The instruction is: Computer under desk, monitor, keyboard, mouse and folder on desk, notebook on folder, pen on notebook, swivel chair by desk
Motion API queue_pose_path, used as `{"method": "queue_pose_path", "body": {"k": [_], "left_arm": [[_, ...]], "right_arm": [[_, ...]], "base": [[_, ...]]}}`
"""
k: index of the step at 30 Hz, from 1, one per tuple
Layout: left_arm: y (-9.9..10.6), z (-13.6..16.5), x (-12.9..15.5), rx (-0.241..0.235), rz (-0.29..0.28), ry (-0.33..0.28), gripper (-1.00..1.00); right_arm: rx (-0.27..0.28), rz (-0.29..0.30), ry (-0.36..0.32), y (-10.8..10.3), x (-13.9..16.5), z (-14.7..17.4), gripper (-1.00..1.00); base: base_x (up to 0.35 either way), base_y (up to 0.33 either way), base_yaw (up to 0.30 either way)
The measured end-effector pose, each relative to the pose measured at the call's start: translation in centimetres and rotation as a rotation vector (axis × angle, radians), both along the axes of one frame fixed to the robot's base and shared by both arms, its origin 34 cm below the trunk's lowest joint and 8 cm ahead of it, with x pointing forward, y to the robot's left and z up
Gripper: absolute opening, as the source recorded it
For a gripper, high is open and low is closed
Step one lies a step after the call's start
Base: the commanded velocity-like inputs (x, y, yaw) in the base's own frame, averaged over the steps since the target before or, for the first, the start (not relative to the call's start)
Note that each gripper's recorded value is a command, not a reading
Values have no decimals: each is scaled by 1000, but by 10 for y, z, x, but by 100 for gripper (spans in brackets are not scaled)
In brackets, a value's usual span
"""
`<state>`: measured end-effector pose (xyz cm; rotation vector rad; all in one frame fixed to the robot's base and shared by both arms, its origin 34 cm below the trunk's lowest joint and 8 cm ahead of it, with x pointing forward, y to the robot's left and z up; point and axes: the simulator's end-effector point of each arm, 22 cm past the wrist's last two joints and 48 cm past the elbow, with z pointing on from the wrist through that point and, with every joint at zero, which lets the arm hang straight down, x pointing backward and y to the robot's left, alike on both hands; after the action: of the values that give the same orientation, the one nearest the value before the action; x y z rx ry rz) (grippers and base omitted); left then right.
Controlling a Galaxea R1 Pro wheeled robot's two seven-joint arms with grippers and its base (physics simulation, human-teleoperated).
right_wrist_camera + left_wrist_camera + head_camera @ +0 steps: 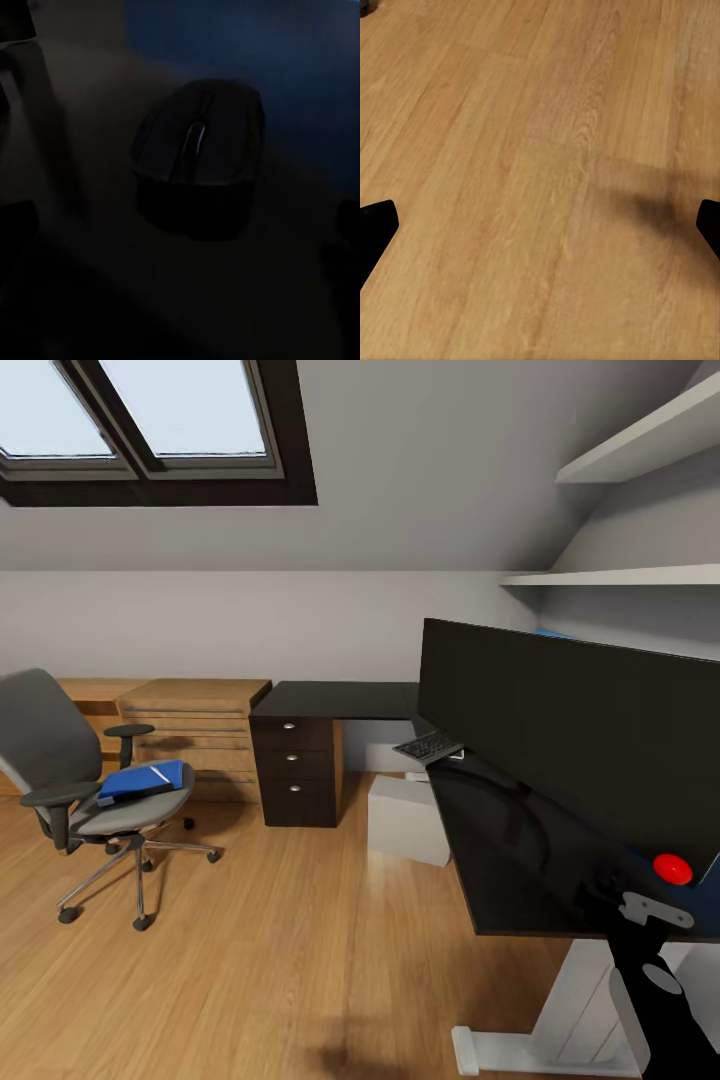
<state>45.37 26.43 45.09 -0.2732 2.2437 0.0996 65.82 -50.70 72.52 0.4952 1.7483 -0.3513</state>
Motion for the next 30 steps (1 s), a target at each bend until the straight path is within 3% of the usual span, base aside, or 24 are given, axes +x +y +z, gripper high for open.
{"method": "queue_pose_path", "body": {"k": [30], "left_arm": [[0, 0, 0, 0, 0, 0, 100]], "right_arm": [[-6, -33, 3, -6, -3, 0, 100]], "base": [[20, 0, 0]]}}
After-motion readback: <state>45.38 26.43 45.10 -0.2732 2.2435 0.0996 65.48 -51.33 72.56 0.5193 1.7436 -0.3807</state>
